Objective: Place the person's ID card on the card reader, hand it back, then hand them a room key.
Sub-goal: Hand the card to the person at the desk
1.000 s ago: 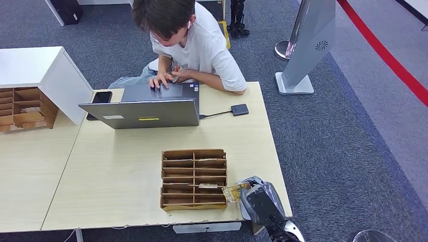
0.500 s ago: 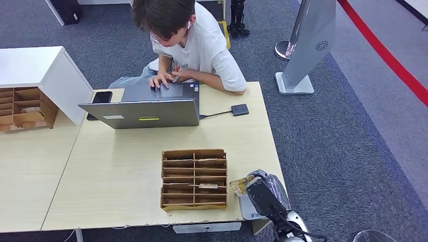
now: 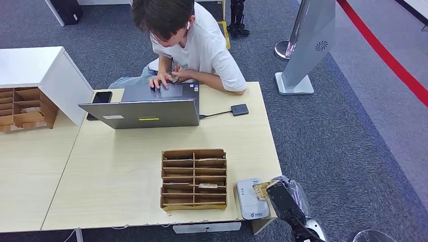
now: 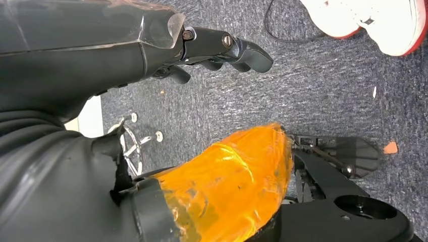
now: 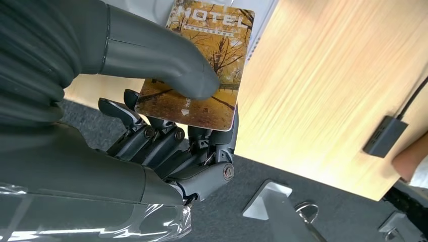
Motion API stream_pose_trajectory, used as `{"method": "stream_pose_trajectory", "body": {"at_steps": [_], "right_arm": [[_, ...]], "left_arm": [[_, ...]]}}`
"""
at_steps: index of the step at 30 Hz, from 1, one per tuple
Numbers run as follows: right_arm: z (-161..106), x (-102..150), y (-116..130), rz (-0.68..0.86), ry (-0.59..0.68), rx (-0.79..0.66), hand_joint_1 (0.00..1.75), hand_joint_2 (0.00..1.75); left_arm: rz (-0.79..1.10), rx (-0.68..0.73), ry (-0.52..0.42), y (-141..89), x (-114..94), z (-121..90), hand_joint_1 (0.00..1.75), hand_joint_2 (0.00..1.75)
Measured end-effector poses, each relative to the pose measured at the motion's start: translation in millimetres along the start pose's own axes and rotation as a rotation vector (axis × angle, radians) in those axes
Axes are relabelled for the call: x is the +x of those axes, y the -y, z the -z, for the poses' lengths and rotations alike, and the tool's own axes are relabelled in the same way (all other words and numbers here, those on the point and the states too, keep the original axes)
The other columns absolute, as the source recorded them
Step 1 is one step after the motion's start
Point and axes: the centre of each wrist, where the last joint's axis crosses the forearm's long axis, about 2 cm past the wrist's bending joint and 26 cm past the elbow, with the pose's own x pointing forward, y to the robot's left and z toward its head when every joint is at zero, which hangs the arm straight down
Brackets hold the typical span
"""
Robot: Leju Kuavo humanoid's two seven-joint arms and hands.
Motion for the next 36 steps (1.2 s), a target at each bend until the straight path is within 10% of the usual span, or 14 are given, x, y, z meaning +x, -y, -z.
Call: {"method": "stream_pose_trajectory", "body": {"at_steps": [36], "right_arm": [[-3, -7, -17, -0.051, -0.066, 0.080, 1.75, 1.75]], "left_arm": [[0.007, -0.004, -0.015, -2, -1, 1, 0.00, 0.00]]}}
